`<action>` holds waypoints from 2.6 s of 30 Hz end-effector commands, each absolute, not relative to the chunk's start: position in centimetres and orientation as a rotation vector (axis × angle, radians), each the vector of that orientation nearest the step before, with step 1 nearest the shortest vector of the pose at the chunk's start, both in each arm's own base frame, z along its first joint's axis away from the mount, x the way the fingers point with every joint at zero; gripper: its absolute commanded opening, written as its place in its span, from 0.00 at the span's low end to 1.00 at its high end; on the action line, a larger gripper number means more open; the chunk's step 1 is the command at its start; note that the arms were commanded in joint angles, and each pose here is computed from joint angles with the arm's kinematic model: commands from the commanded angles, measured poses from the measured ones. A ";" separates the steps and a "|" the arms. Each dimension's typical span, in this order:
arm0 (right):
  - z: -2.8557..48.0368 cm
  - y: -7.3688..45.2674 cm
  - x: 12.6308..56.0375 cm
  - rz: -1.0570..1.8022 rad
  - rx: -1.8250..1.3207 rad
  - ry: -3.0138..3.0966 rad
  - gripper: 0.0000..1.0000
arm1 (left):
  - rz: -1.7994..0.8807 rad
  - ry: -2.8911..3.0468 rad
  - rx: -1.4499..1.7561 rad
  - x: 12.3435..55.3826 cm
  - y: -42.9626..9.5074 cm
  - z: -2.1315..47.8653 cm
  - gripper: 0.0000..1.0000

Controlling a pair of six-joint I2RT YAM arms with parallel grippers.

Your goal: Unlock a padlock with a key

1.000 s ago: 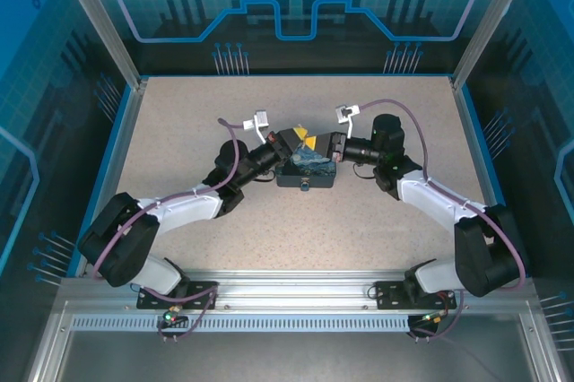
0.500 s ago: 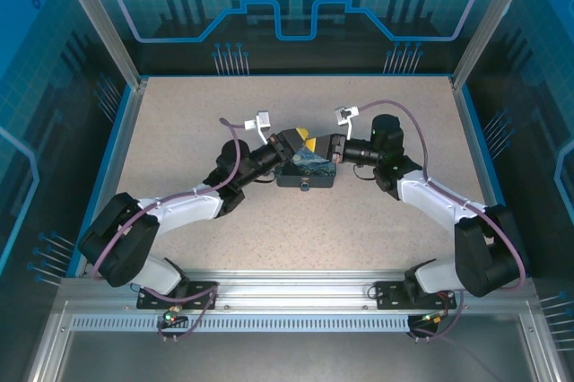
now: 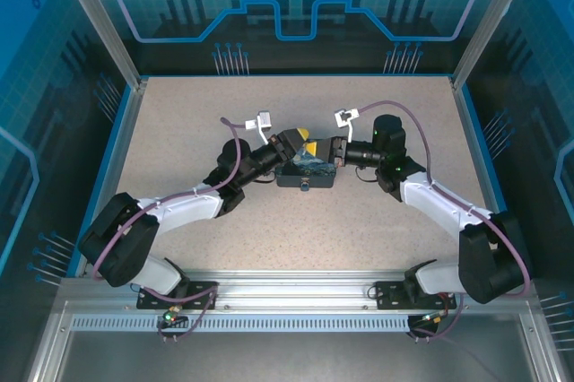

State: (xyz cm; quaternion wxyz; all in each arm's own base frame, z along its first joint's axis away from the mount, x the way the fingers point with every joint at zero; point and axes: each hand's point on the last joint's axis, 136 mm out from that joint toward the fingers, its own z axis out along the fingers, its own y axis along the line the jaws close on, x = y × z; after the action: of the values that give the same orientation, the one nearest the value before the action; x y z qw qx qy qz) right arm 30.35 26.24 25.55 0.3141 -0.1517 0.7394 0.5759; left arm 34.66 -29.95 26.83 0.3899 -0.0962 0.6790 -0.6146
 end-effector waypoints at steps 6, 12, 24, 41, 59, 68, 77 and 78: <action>26.9 26.4 29.7 1.515 -0.460 1.912 0.00 | -1.582 1.684 -0.198 34.7 -30.2 28.4 0.25; 26.8 26.4 29.6 1.511 -0.460 1.917 0.00 | -1.585 1.681 -0.199 34.7 -30.2 28.5 0.12; 26.6 26.2 29.5 1.507 -0.449 1.927 0.00 | -1.589 1.662 -0.203 34.8 -30.1 28.9 0.00; 26.8 24.7 30.9 1.502 -0.219 1.891 0.48 | -1.597 1.613 -0.251 34.9 -29.3 29.1 0.00; 27.5 27.4 32.0 1.576 -0.196 1.849 0.38 | -1.581 1.600 -0.295 35.3 -28.9 28.9 0.00; 28.0 27.7 31.8 1.582 -0.202 1.828 0.34 | -1.584 1.601 -0.295 35.3 -28.9 28.7 0.00; 28.9 27.3 31.3 1.576 -0.206 1.796 0.32 | -1.579 1.606 -0.292 35.2 -28.9 28.5 0.00; 29.0 27.2 31.2 1.572 -0.206 1.795 0.32 | -1.580 1.603 -0.291 35.2 -28.8 28.6 0.00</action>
State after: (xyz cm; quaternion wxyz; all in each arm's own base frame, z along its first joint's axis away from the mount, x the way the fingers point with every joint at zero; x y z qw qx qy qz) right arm 31.74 27.14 26.27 0.3343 -0.0648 0.7216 0.6027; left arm 35.47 -28.79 28.26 0.4177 -0.1227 0.6490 -0.6240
